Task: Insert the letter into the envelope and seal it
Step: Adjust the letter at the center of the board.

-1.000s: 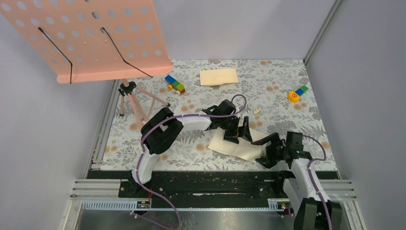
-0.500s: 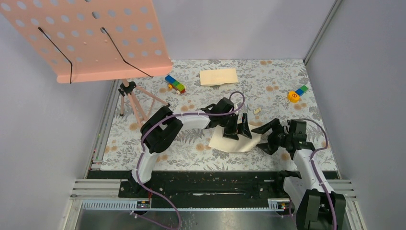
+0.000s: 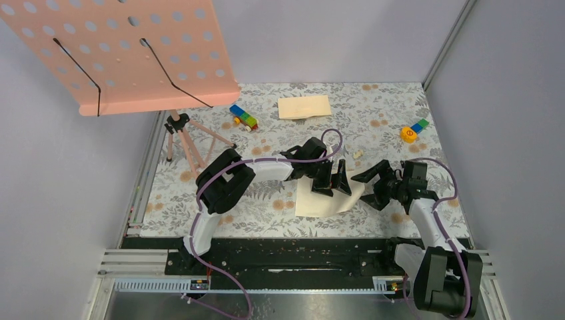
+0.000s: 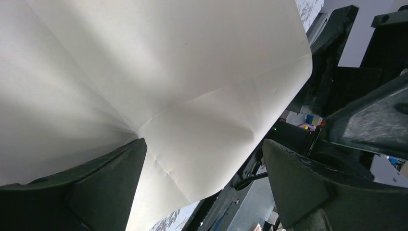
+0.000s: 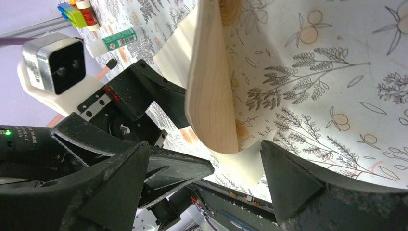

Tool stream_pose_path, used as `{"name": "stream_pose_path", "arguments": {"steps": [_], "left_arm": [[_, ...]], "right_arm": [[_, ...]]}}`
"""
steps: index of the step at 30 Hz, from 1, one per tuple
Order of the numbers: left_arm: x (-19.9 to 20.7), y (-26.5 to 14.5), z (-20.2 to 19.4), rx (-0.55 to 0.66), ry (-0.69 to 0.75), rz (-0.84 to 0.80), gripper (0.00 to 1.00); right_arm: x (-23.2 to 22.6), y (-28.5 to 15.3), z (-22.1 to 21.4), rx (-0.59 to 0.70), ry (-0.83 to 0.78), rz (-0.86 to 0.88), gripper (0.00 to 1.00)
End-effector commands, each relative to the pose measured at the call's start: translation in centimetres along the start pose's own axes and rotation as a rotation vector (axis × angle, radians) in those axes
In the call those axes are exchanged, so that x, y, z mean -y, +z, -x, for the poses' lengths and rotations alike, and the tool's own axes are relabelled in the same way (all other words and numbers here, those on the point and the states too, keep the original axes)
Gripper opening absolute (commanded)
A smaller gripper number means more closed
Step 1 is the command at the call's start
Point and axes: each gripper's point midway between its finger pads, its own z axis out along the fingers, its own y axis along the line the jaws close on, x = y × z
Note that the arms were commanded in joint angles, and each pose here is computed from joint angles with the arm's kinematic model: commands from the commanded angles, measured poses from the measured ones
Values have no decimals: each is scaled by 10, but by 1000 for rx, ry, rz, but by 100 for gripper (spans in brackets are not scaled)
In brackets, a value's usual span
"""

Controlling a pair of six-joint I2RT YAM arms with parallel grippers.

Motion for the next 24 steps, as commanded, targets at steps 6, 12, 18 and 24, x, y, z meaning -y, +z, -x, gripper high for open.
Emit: {"name": "stream_pose_path", "arguments": {"steps": [6,12,18,24], "left_arm": [[-61,9,-56,-150,-75,163,97],[-60,8,-57,-157,-66,159,97],[-61,8,-61,-178,-66,150,97],[-64,6,-71,-206,-70,147,97]], "right_arm": [[-16,-5,29,60,-146,-11,94],[-19,9,35,24,-132,19,94],[-14,18,45,-5,-159,-27,94],[-25,22,65,30,-135,-18,94]]}}
